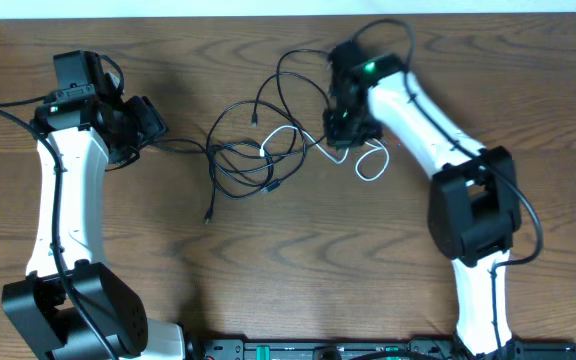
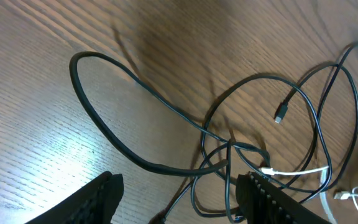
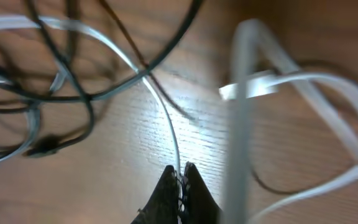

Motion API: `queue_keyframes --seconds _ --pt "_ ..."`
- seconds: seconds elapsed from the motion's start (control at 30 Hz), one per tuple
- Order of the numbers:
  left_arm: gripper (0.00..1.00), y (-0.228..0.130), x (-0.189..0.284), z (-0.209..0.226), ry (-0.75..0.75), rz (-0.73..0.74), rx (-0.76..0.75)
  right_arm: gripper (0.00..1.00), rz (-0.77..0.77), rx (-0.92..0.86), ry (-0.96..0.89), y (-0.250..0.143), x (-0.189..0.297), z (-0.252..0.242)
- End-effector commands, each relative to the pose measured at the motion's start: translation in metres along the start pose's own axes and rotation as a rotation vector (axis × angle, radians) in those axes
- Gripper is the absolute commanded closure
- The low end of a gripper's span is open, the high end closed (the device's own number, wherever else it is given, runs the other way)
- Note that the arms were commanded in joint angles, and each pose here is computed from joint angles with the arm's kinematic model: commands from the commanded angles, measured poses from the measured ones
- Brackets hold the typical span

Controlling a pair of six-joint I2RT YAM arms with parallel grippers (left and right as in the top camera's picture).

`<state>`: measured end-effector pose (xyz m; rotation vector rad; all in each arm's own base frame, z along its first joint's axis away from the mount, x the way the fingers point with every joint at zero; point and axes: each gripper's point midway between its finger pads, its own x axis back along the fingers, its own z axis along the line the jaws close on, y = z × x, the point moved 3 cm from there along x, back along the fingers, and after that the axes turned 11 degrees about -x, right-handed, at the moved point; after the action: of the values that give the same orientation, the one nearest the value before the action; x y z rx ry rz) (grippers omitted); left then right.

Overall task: Untangle cables
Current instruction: 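Lift the white cable to the upper right corner and release it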

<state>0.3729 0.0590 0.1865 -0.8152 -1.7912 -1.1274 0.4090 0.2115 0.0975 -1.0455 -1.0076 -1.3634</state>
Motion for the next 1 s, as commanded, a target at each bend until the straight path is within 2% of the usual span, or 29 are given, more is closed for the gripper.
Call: queue_keyframes --seconds 0.0,0.3,0.43,0.67,0.8,0.97 --pt "0.36 -0.003 -0.005 0.001 0.002 0.019 -0.004 0.99 -0.124 0.158 0.207 0.014 0.086 0.016" --pt "0.36 -0.003 -0.005 0.001 0.002 0.020 -0.004 0.99 -0.378 0.194 0.555 0.011 0.252 -0.022" --pt "0.36 -0.003 -0.005 0.001 0.002 0.019 -0.003 0.99 -0.503 0.139 0.582 0.002 0.301 -0.061" --pt "0.36 -0.003 -0.005 0.001 0.002 0.019 -0.003 0.99 -0.609 -0.013 0.402 0.002 0.320 -0.129" --pt "0.36 -0.003 -0.005 0.001 0.002 0.020 -0.003 0.99 -0.697 -0.172 0.179 0.022 0.321 -0.180" --pt "0.36 -0.003 -0.005 0.001 0.002 0.020 -0.003 0.99 -0.840 -0.258 -0.032 0.055 0.329 -0.234"
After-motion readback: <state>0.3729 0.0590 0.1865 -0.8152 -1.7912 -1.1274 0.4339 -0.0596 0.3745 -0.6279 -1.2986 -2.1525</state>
